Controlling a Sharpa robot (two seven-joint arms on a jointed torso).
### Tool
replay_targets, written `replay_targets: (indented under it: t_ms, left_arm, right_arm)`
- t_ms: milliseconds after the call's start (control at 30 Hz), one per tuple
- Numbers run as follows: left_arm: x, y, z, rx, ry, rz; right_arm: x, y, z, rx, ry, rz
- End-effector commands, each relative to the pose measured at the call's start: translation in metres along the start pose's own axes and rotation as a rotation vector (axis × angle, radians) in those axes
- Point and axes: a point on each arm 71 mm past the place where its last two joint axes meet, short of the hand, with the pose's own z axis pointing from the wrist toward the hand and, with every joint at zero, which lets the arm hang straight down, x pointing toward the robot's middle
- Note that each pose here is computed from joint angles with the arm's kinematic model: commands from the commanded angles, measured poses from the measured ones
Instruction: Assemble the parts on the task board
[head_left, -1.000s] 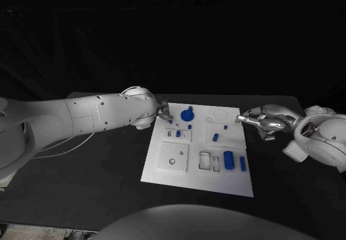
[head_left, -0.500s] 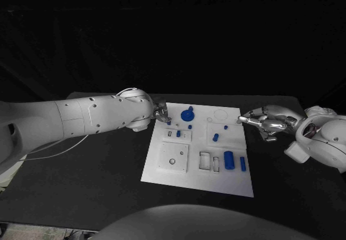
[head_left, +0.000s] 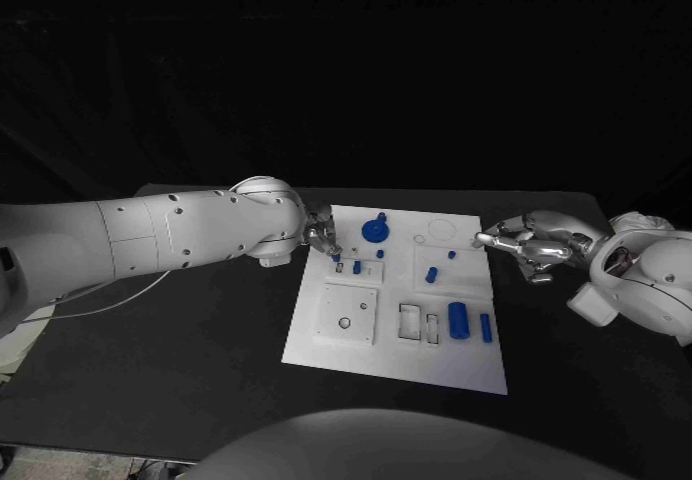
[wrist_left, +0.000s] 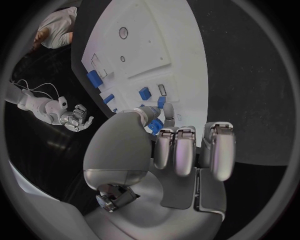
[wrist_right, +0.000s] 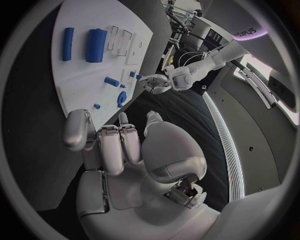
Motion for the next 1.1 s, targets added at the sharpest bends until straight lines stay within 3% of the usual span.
replay_targets:
  t_ms: [33, 433, 1100]
  left_arm:
    - [0.0053, -0.0013, -0.001, -0.005, 0.078, 0.017]
    - [0.0066, -0.0038, 0.0007, -0.007, 0.1, 0.035]
    - [0.0042, -0.0078, 0.0036, 0.0, 0.063, 0.038]
  right_arm:
    - [0.0025, -0.0012, 0.0007, 0.004, 0.017, 0.002]
    - [0.0047, -0.002, 0.002, 0.004, 0.022, 0.005]
    - [0.0049, -0.0015, 0.0028, -0.001, 0.017, 0.005]
